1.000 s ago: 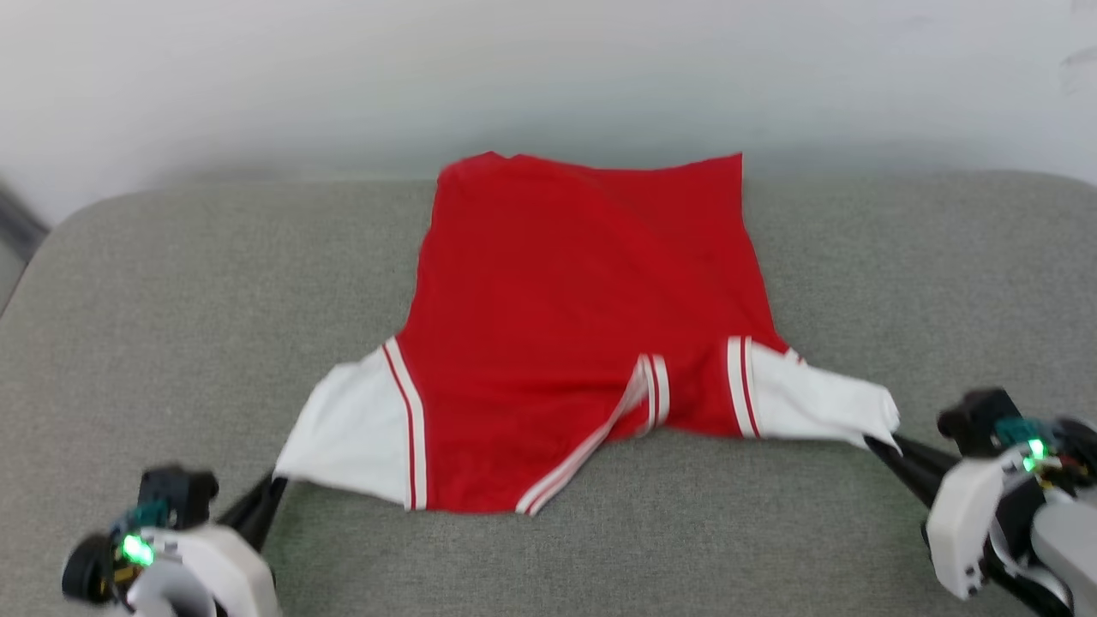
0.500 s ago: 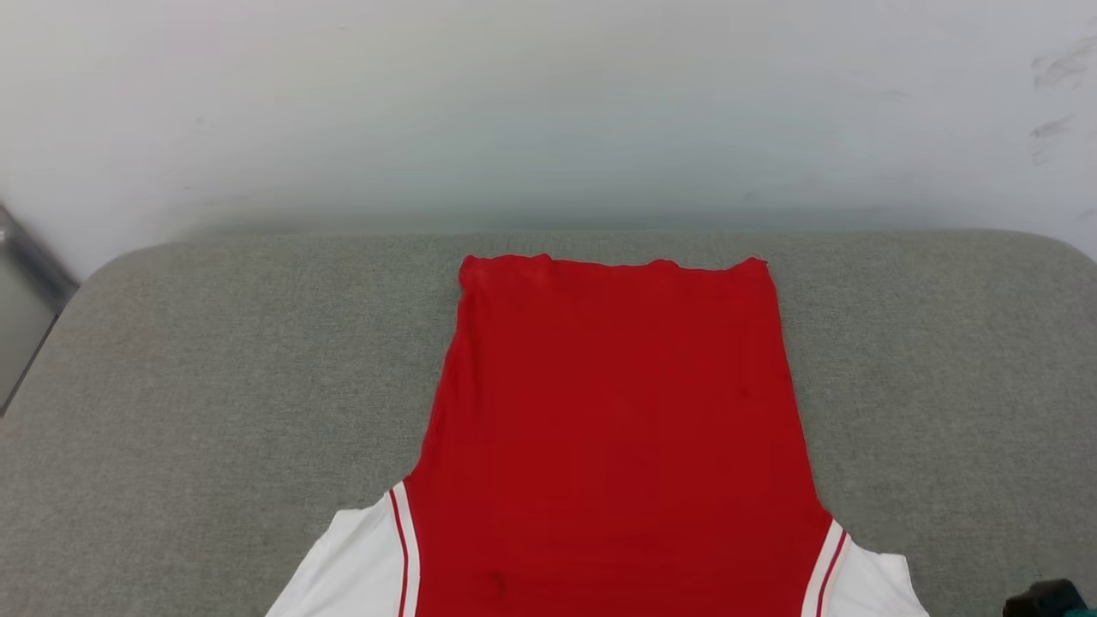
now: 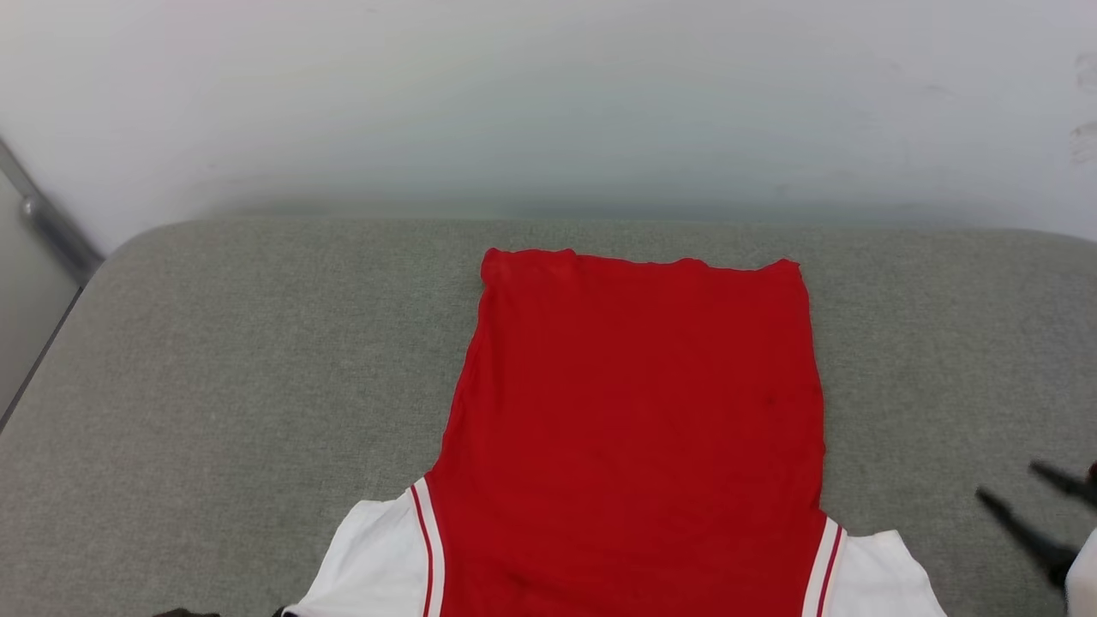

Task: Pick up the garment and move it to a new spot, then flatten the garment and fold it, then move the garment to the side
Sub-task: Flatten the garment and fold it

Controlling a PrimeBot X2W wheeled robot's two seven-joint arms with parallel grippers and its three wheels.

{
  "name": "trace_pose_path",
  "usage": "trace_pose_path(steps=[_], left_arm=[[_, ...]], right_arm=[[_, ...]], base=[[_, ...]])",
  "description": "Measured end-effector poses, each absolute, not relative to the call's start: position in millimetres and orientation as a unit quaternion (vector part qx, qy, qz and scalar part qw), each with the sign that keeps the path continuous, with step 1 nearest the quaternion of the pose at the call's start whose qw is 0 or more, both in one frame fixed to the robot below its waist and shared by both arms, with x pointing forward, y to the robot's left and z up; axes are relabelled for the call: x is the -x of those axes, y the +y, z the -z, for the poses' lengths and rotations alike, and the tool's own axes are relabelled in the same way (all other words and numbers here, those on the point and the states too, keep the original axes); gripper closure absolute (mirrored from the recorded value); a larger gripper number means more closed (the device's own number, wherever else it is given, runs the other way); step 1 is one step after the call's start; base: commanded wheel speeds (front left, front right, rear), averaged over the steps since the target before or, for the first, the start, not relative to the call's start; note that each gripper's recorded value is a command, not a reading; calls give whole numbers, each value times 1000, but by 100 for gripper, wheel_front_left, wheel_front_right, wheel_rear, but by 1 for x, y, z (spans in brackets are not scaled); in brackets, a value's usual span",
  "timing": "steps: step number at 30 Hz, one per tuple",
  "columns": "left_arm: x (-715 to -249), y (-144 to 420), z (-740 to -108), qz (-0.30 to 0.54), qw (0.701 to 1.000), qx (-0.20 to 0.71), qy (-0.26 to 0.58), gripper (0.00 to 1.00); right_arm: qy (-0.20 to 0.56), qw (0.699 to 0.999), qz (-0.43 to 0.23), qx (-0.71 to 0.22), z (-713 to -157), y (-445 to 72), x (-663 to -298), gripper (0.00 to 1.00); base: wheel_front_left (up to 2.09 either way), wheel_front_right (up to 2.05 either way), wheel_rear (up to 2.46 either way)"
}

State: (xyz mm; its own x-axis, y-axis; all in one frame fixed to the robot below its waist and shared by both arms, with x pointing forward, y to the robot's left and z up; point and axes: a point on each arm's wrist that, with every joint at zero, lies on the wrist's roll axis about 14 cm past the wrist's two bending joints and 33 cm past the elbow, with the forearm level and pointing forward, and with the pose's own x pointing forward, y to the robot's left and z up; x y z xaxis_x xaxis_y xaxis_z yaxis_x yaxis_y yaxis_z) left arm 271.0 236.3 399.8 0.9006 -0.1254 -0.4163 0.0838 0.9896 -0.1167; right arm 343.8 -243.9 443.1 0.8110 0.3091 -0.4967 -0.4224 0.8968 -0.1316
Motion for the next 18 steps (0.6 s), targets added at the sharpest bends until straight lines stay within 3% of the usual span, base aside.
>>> trace_pose_path(steps=[6,9,13,18], left_arm=[[-294,227,-427,64,982,34,174,100],[-305,226,-434,66,984,29,165,100],[-320,221,-439,73,984,22,158,100],[-336,216,-437,76,984,19,159,100]], right_arm=[[100,965,-172,169,-561,-244,-431,0],[74,969,-168,164,-600,-230,-470,0],[126,959,-183,177,-603,-202,-516,0],[278,923,-190,188,-559,-180,-561,0]], base=[[0,0,0],[0,0,0],[0,0,0],[0,0,0]])
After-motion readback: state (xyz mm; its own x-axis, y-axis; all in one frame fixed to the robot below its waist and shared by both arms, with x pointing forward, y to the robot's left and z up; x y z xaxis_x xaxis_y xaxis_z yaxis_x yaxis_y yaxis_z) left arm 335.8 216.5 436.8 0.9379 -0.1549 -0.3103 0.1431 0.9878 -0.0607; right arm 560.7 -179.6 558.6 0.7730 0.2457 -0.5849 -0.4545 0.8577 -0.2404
